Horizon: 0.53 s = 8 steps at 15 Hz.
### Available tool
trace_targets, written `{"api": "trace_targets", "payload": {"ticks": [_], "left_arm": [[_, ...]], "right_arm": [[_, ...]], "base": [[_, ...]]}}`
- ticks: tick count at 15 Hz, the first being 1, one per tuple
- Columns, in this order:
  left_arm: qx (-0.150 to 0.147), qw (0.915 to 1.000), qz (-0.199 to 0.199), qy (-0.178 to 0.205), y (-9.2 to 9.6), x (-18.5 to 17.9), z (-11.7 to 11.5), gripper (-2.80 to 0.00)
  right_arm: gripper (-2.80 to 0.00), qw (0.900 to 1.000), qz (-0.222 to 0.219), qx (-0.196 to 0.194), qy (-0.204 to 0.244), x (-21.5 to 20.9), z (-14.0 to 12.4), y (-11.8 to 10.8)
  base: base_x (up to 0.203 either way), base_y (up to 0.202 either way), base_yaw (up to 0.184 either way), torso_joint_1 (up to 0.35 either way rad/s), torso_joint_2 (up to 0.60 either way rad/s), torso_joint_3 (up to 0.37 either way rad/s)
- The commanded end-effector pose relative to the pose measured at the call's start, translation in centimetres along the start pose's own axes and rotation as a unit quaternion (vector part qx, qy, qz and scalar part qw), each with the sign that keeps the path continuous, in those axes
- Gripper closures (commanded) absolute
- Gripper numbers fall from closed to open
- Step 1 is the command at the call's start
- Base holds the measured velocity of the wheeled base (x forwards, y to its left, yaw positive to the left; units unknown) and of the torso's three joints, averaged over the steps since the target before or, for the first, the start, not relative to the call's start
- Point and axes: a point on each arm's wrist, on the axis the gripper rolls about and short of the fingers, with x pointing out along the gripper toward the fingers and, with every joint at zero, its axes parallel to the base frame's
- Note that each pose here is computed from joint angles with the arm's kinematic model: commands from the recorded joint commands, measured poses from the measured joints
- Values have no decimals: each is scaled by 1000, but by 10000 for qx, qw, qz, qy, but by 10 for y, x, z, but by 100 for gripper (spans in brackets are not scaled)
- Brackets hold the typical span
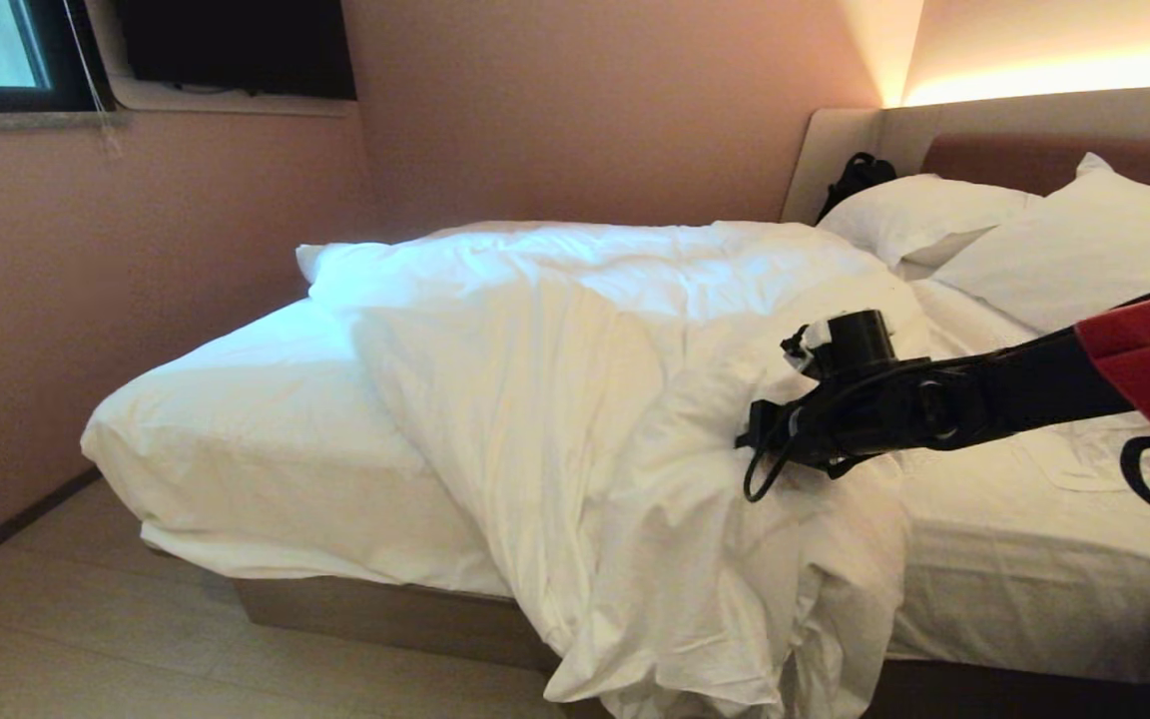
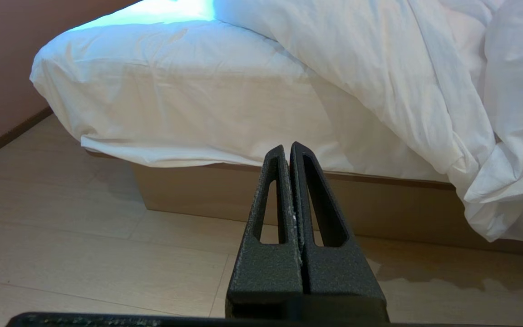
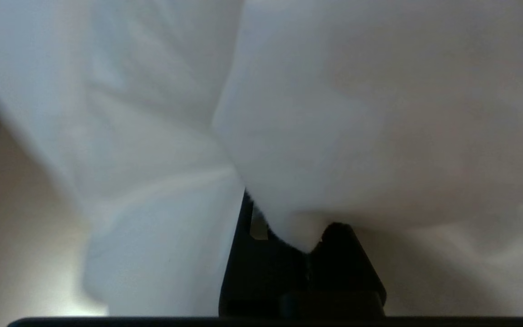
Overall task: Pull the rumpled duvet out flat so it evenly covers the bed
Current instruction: Hold the folded corner of the quilt
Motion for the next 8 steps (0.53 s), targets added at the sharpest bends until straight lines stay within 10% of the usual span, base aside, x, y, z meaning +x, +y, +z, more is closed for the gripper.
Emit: {"api": "trace_targets", "payload": {"ticks": [1,2,3,8], "left_arm": [[0,10000,1,1,0,0,0,0],[0,10000,1,1,0,0,0,0],[0,10000,1,1,0,0,0,0],[0,10000,3,1,0,0,0,0]], "right_arm": [[0,9985,-522,-171,30,16,-8,-10],[0,9985,-509,-203,-3,13,-7,-8],[-280,9985,-496,-214,-36,10,-5,-7],[-280,9982,-338,-251,-433,-26,12,6]], "base": [[0,0,0,0,0,0],[0,0,0,0,0,0],[0,0,0,0,0,0],[0,0,0,0,0,0]]}}
